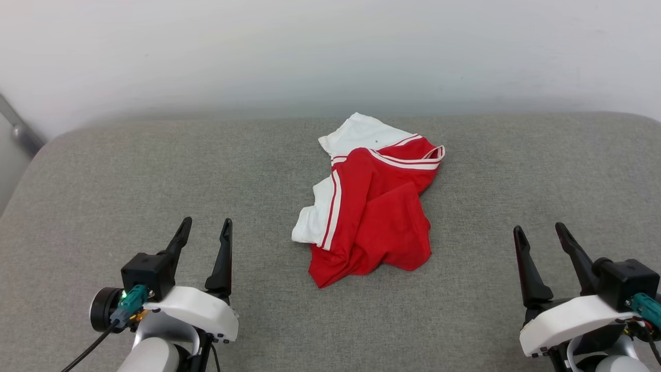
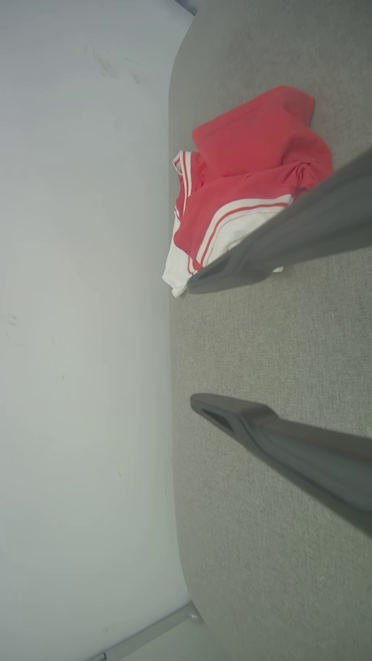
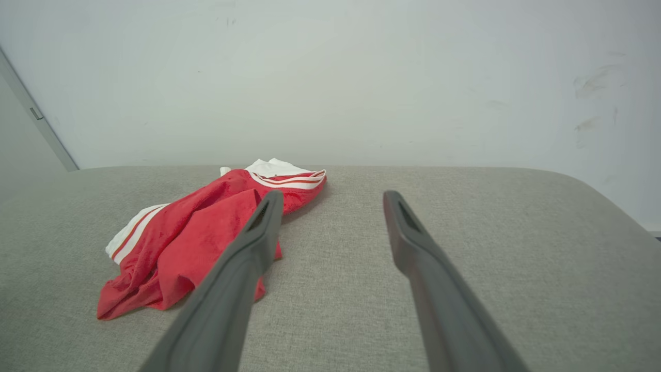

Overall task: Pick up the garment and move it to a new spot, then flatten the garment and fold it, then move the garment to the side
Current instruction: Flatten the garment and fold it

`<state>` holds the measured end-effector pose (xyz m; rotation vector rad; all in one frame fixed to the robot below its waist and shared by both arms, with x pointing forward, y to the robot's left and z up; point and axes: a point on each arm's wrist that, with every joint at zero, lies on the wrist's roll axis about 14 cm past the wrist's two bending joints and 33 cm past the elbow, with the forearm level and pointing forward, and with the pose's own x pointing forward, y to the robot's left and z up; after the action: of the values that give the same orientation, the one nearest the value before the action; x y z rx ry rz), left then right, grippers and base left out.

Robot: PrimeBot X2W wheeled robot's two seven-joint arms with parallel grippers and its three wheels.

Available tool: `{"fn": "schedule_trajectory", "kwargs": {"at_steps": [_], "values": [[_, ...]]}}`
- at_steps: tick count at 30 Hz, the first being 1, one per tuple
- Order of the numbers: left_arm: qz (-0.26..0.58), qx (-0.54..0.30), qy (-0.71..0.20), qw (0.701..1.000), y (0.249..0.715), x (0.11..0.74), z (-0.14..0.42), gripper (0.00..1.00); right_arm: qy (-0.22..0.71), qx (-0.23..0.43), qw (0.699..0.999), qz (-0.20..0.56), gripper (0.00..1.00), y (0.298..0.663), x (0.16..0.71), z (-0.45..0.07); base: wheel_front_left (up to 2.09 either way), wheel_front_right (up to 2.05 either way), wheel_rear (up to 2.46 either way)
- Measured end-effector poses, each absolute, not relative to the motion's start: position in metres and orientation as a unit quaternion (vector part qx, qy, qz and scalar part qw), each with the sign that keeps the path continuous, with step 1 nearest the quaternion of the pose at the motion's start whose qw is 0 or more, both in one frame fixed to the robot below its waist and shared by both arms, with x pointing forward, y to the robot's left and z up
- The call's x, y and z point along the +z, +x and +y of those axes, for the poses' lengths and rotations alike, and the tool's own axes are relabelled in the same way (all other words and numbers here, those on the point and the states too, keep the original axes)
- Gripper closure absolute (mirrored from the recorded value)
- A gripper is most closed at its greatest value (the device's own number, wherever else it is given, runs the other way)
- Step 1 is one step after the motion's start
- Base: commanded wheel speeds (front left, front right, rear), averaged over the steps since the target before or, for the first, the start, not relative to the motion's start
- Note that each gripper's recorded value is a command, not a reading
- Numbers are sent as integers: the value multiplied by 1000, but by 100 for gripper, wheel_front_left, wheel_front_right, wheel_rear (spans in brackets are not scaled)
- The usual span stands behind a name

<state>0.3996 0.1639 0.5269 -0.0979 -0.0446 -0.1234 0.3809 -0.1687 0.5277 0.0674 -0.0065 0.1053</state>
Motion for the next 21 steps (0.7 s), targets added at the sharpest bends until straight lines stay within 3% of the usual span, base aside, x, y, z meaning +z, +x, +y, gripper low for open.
{"fn": "schedule_trajectory", "kwargs": {"at_steps": [9,16,21], "values": [[-23,-67,-67,995,408,530,159,0,35,53,998,-1,0,382,526,-169,0,0,0],[-12,-136,-68,988,438,549,127,0,38,51,998,4,0,390,522,-170,0,0,0],[74,-192,-69,976,465,530,99,0,38,54,998,12,0,398,515,-167,0,0,0]]}}
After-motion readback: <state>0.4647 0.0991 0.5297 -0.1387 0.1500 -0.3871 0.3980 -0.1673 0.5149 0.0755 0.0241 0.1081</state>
